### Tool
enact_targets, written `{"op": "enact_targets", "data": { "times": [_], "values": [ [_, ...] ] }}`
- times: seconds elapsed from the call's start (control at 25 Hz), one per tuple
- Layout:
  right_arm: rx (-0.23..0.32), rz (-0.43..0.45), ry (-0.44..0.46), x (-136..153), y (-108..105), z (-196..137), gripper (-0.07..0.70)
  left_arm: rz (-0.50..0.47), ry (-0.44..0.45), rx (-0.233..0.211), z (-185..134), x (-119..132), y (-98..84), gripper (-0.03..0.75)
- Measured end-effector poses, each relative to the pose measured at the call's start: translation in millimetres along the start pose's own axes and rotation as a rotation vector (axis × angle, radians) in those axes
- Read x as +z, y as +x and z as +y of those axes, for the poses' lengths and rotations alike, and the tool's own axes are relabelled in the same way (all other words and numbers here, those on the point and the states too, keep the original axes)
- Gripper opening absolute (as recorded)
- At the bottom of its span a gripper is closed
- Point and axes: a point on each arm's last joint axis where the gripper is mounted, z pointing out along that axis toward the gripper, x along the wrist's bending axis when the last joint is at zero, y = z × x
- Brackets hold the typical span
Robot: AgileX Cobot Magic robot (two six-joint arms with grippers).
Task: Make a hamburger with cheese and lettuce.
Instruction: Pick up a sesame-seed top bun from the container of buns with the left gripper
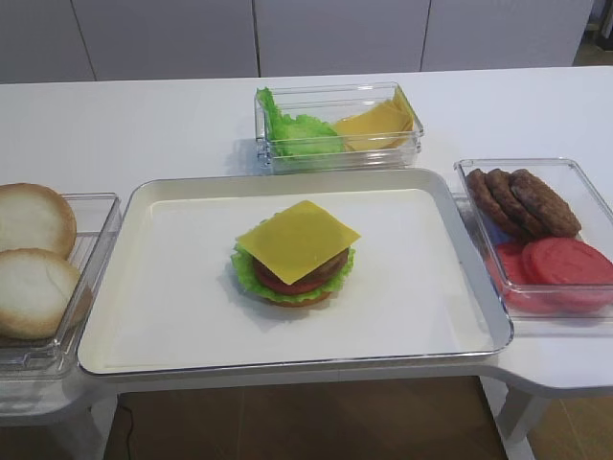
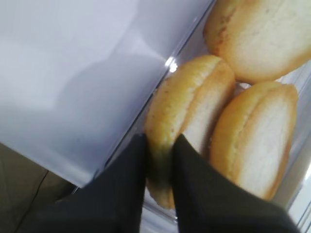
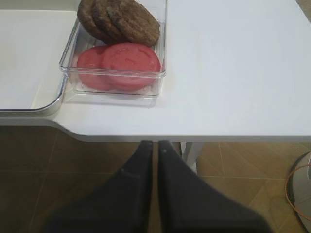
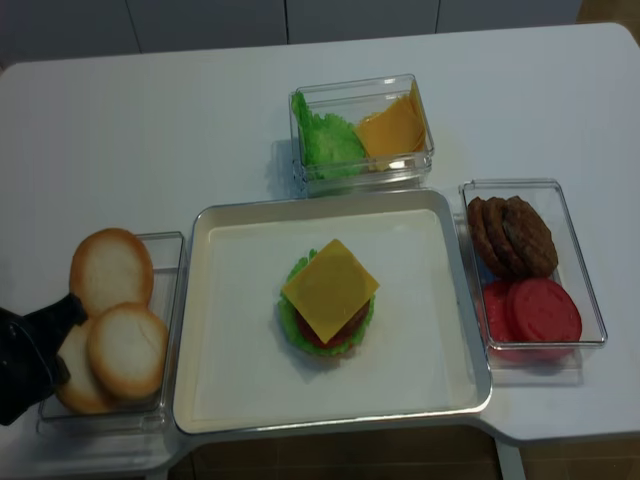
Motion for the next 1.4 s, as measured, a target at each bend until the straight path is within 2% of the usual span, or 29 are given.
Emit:
{"op": "enact_targets", "data": {
  "times": [0.44, 0.88, 1.12, 1.4],
  "values": [
    [0.002, 0.0, 0.0, 0, 0, 0, 0.027, -0.017, -0.027, 0.005, 2, 0, -1.5, 0.103],
    [0.002, 0.0, 0.0, 0, 0, 0, 0.027, -0.041, -0.072, 0.007, 0, -14, 2.0, 0.091],
    [0.002, 0.0, 0.0, 0, 0, 0, 0.027, -0.013, -0.161, 0.062, 0, -30, 11.7, 0.091],
    [0.002, 0.0, 0.0, 0, 0, 0, 0.027, -0.032, -0.279, 0.085, -4, -54, 22.0, 0.091]
  ]
}}
